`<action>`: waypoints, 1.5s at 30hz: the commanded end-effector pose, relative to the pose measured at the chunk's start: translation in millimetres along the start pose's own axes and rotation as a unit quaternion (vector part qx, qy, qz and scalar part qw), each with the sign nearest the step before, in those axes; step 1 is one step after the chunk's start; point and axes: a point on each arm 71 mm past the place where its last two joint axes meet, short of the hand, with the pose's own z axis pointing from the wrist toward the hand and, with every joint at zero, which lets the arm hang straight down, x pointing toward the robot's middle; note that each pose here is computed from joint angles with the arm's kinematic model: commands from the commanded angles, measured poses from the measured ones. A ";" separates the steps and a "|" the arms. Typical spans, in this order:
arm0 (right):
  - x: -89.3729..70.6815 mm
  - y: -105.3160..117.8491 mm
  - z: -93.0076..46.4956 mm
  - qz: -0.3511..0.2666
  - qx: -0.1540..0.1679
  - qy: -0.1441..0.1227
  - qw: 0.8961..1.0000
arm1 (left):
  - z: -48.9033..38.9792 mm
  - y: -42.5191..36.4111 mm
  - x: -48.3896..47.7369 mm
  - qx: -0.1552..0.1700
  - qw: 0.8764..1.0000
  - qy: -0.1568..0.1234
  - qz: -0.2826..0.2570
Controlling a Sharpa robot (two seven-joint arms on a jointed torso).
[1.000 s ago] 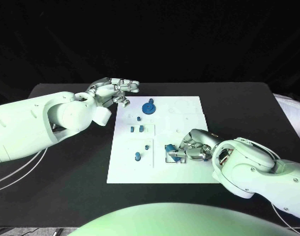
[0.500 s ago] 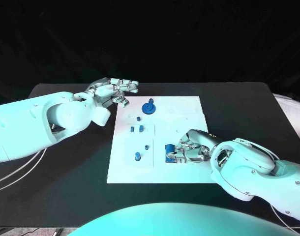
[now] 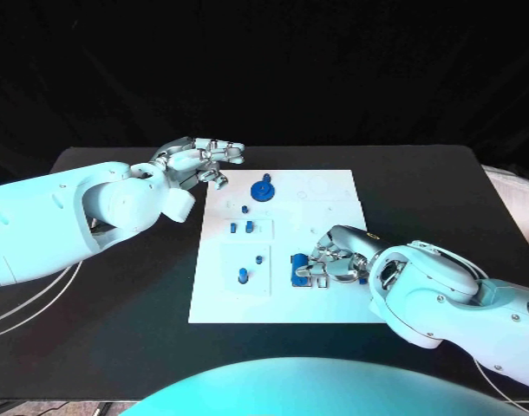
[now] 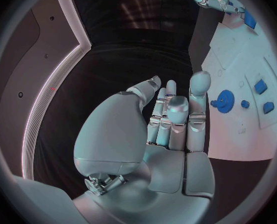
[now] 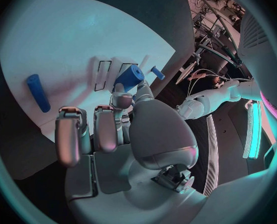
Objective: Assemble the parts on the task board
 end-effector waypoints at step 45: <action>-32.0 -87.1 -31.8 -0.044 0.096 -0.042 0.993 | 0.3 -1.0 2.7 0.006 1.000 0.011 0.000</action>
